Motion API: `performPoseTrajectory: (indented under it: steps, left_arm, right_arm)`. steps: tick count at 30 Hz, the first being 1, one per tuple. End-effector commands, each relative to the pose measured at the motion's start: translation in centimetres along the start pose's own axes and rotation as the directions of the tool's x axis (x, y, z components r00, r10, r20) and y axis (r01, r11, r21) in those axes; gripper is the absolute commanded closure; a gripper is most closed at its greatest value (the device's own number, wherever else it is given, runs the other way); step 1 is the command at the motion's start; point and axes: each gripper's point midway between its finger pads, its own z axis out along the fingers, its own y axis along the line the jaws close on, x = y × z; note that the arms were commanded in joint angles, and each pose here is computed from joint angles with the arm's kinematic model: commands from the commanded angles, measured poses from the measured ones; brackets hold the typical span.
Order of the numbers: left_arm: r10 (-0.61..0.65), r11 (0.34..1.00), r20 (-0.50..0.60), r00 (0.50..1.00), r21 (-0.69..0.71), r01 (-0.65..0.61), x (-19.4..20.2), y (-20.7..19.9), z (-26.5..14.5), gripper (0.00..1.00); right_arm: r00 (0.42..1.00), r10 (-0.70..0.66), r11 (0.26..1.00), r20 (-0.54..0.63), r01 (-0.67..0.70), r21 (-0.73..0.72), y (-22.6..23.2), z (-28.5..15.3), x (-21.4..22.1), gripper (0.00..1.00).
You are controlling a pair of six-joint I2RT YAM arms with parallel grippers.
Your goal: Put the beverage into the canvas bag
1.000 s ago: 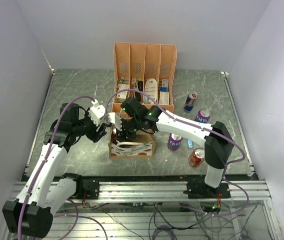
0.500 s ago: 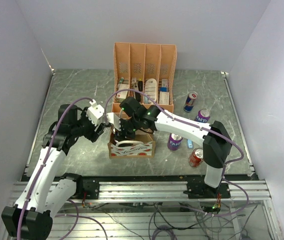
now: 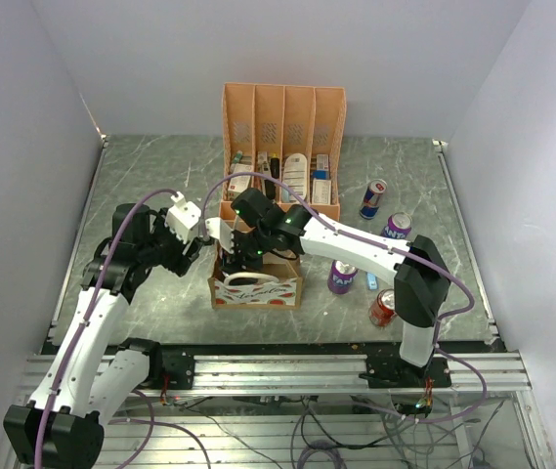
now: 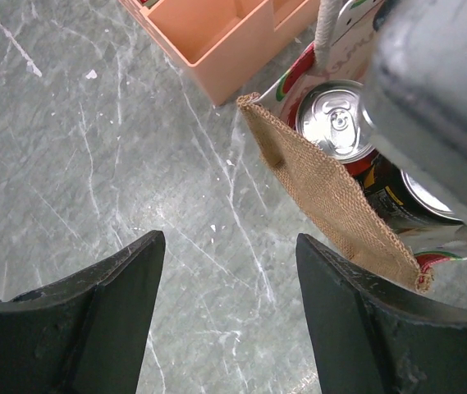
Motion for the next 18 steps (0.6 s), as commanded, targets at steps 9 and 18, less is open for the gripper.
performPoseTrajectory:
  steps: [9,18]
  left_arm:
    - [0.015,0.998,0.082,0.996,-0.054,-0.011,-2.8,1.4,-0.5,0.24]
    - [0.02,0.999,0.08,0.997,-0.049,-0.016,-2.6,1.3,-0.3,0.24]
  right_arm:
    - [0.995,-0.089,0.995,-0.036,0.09,0.031,0.3,1.3,-0.4,0.4]
    - [0.995,-0.096,0.994,-0.031,0.098,0.044,0.1,1.0,-0.7,0.33]
